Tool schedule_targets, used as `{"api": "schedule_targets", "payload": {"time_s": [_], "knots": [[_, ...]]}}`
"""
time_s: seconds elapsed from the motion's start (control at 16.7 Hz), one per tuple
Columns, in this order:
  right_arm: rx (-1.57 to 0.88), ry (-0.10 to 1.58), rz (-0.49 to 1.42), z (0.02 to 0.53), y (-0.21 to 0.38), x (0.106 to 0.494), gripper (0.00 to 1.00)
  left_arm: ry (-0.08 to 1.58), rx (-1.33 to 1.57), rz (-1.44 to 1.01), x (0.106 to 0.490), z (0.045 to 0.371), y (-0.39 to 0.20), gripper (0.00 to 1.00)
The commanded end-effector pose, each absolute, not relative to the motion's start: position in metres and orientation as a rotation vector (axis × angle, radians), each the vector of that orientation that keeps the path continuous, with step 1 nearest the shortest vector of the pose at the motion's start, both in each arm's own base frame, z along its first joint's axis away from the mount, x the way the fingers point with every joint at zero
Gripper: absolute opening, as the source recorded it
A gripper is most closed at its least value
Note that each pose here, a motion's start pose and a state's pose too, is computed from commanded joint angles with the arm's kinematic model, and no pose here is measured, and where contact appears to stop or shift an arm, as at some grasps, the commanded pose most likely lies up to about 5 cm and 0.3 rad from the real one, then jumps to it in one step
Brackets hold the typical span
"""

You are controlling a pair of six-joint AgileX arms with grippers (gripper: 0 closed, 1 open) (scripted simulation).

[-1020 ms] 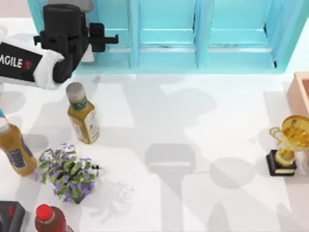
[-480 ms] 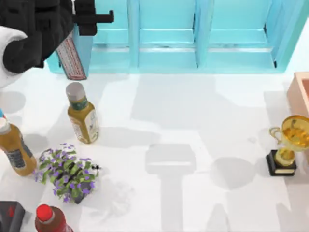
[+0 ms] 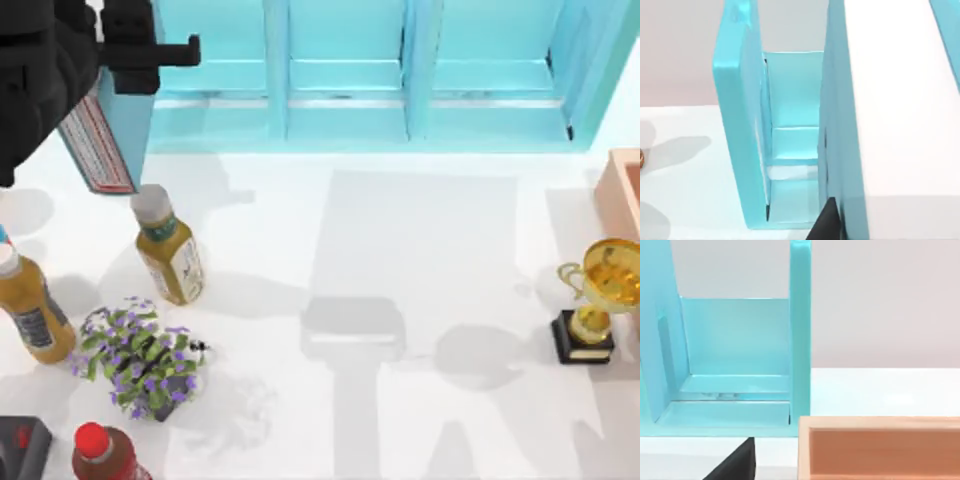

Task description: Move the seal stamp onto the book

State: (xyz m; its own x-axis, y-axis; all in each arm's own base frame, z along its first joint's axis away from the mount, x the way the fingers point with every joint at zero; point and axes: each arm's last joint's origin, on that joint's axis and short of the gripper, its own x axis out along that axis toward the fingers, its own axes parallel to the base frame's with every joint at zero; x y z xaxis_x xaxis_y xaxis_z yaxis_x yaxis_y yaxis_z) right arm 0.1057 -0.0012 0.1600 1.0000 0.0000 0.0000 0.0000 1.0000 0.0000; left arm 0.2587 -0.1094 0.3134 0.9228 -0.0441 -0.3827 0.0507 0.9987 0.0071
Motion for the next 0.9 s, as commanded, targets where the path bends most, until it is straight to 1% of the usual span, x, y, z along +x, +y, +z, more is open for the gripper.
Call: {"api": "schedule_targets", "payload": {"time_s": [0.24, 0.42, 0.6, 0.78, 0.9], "knots": [[0.000, 0.000, 0.000, 0.160, -0.001, 0.106, 1.00, 0.397, 0.020, -0.045, 0.260, 0.312, -0.109, 0.00], [0.000, 0.000, 0.000, 0.160, -0.001, 0.106, 1.00, 0.351, -0.050, -0.008, 0.262, 0.316, -0.111, 0.00], [0.000, 0.000, 0.000, 0.160, -0.001, 0.106, 1.00, 0.243, -0.232, 0.046, 0.262, 0.322, -0.119, 0.00], [0.000, 0.000, 0.000, 0.160, -0.001, 0.106, 1.00, 0.124, -0.506, 0.093, 0.263, 0.323, -0.134, 0.00], [0.000, 0.000, 0.000, 0.160, -0.001, 0.106, 1.00, 0.061, -0.698, 0.109, 0.262, 0.318, -0.148, 0.00]]}}
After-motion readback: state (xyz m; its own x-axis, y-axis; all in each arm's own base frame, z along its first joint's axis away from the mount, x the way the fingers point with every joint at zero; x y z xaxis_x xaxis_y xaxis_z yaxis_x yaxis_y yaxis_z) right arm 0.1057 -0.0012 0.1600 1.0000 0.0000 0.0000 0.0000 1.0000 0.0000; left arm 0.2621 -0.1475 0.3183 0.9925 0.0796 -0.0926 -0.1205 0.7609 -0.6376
